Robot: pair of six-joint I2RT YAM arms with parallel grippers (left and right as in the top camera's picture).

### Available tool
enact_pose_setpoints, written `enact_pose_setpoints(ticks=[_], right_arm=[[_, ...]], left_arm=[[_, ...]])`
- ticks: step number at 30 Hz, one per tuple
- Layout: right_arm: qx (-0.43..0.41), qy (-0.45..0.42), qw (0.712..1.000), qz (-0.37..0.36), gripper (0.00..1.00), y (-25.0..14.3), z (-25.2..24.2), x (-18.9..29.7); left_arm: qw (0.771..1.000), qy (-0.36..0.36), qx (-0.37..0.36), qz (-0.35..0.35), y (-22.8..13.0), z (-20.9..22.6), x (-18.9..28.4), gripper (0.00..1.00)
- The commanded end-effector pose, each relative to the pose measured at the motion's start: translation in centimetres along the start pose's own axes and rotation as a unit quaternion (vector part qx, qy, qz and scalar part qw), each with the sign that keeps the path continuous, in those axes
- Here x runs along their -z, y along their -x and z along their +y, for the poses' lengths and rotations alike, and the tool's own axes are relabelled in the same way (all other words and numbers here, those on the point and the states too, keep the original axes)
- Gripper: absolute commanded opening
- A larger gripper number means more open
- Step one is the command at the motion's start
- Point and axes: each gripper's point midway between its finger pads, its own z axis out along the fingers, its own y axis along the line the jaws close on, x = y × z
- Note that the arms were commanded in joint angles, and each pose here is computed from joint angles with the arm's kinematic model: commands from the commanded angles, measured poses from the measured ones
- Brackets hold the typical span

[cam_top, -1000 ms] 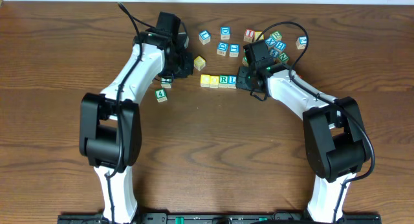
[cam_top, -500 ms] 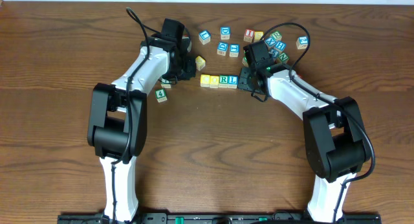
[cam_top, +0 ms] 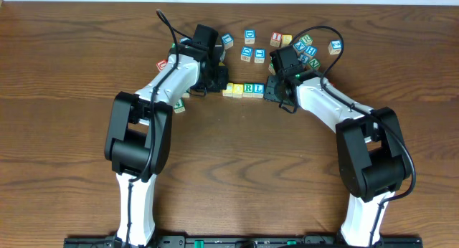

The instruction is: Spell out CORL

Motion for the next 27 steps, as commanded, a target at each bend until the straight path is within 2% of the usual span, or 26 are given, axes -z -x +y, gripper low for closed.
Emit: enact_pose_setpoints(ticks=[1,4,15,27], right_arm=[[-0.007,-0.013,1.000,0.003,0.45,-0.3,-0.7,-0.4],[-0.007,-0.013,1.000,0.004,0.42,-0.3,-0.8,-0.4],[-0.023,0.001,1.000,0.021,0.42,-0.2,-1.5,-0.5],[0.031,0.013,0.999,0.016,0.49,1.0,-0.7,0.9]], left_arm=[[1.000,0.002,-0.009,0.013,-0.7,0.2,-0.8,0.08],[1.000,0.001,-0.014,0.014,-0.8,-0.2,-0.9,0.08],[0.999,-0.003,-0.030,0.020,-1.4,-1.8,-1.2,0.08],[1.000,0.001,-0.020,0.019,-1.2,-0.8,-0.9,0.07]])
